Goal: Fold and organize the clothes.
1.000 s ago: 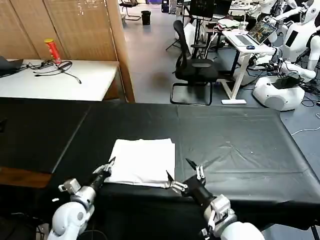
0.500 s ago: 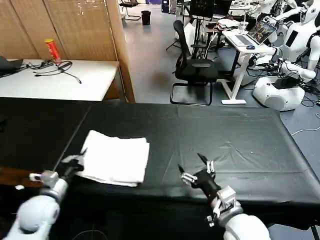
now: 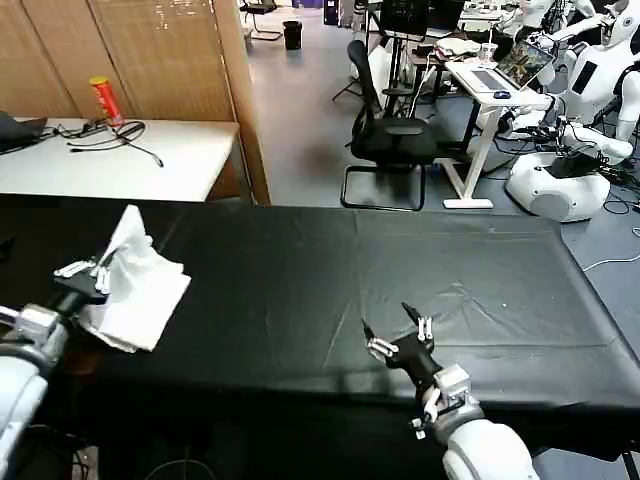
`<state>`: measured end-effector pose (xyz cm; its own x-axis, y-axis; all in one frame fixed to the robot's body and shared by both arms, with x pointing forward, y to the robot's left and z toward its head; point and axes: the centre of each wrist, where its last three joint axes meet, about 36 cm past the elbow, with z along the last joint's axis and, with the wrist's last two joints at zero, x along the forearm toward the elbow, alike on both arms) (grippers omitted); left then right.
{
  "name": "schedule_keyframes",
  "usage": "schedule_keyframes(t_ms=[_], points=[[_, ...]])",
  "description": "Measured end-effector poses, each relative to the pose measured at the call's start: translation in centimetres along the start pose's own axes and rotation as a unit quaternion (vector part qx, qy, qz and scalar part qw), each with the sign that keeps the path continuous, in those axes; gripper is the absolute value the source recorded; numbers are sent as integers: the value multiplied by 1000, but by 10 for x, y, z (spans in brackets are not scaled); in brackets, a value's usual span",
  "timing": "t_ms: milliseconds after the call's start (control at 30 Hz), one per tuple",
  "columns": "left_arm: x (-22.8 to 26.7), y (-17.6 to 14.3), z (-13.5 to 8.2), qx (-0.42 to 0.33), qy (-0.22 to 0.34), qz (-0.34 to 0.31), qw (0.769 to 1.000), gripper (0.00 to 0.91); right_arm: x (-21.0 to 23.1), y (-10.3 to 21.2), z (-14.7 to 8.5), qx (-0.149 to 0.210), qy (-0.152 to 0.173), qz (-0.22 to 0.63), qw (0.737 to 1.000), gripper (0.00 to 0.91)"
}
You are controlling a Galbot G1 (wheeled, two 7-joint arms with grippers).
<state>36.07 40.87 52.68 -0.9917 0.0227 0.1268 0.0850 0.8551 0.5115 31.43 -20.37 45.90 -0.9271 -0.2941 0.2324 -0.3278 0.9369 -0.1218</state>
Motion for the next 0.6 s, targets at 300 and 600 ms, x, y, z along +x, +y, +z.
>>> schedule_keyframes(t_ms=[300, 600], points=[[9, -110, -31, 160, -11, 104, 982, 0, -1, -1, 5, -21, 10, 0, 1000, 878], [7, -194, -24, 206, -28, 221, 953, 878, -1, 1, 0, -108, 52, -57, 991, 878]])
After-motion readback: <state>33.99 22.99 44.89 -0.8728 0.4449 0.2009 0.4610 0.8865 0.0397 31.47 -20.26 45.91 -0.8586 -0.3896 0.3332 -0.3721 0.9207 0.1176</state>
